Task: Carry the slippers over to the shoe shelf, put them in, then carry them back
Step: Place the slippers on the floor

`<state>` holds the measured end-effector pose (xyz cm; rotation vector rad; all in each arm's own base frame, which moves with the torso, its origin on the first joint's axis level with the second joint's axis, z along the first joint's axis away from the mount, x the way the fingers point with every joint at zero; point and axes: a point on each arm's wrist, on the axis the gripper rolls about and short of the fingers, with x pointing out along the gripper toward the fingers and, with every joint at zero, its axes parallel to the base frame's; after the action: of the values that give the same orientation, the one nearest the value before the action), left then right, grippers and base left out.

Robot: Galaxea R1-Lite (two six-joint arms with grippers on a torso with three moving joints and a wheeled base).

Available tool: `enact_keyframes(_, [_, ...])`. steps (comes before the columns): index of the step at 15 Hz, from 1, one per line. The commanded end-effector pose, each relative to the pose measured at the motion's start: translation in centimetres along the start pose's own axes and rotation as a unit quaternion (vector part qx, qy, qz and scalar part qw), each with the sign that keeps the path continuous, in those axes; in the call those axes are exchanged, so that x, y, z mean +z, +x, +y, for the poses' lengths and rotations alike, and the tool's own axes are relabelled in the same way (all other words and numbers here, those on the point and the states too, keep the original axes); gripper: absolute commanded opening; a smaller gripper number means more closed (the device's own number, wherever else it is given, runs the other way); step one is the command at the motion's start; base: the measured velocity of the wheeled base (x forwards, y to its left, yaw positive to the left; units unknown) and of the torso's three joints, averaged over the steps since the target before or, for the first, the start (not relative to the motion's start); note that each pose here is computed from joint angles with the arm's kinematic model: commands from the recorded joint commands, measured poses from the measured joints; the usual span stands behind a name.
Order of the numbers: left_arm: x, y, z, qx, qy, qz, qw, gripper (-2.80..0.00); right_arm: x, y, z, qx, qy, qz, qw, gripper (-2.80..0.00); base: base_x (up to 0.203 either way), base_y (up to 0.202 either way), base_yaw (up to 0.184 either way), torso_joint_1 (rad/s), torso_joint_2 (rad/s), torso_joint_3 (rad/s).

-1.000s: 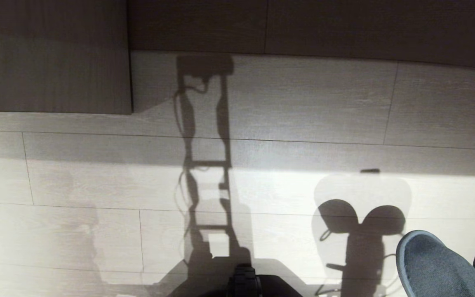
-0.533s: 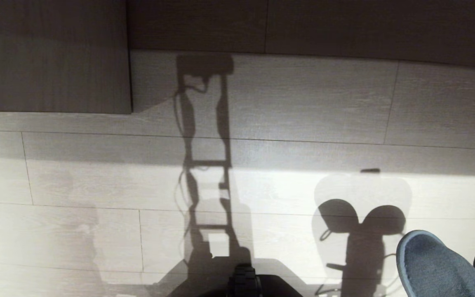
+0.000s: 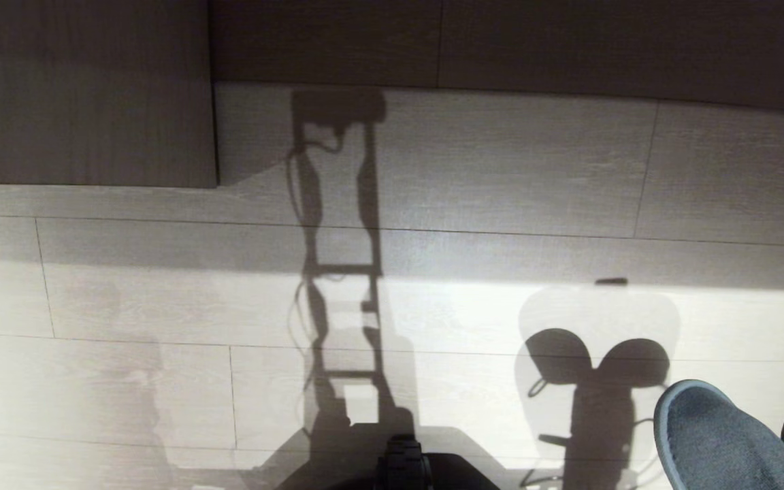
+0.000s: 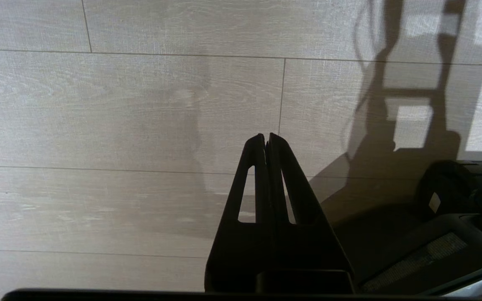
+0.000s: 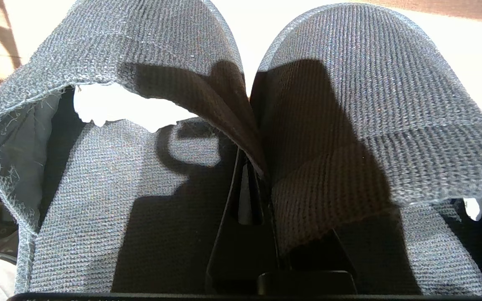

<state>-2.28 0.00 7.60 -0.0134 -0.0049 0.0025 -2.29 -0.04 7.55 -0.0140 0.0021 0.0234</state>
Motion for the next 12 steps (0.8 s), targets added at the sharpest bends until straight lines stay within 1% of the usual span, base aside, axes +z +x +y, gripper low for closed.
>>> enact_keyframes(1, [0.0, 0.0, 0.0, 0.000, 0.000, -0.001, 1.0000, -2.80, 0.0, 0.0, 0.0, 0.001, -0.001, 0.000, 1.000, -2.80, 0.000, 0.000, 0.000, 0.000, 0.00, 0.000])
enact_keyframes(4, [0.0, 0.0, 0.0, 0.000, 0.000, -0.001, 1.0000, -2.80, 0.1, 0.0, 0.0, -0.001, -0.002, -0.001, 1.000, -2.80, 0.000, 0.000, 0.000, 0.000, 0.00, 0.000])
enact_keyframes(5, [0.0, 0.0, 0.0, 0.000, 0.000, -0.001, 1.0000, -2.80, 1.1, -0.1, 0.0, 0.000, -0.003, -0.013, 1.000, -2.80, 0.000, 0.000, 0.000, 0.000, 0.00, 0.000])
enact_keyframes(8, [0.0, 0.0, 0.0, 0.000, 0.000, -0.001, 1.0000, -2.80, 4.5, 0.5, -0.1, 0.001, 0.005, -0.011, 1.000, -2.80, 0.000, 0.000, 0.000, 0.000, 0.00, 0.000])
enact_keyframes(10, [0.0, 0.0, 0.0, 0.000, 0.000, -0.001, 1.0000, -2.80, 6.5, 1.9, -0.1, 0.001, 0.015, -0.017, 1.000, -2.80, 0.000, 0.000, 0.000, 0.000, 0.00, 0.000])
enact_keyframes(12, [0.0, 0.0, 0.0, 0.000, 0.000, -0.001, 1.0000, -2.80, 8.6, 4.7, -0.2, -0.007, 0.020, -0.027, 0.999, -2.80, 0.000, 0.000, 0.000, 0.000, 0.00, 0.000])
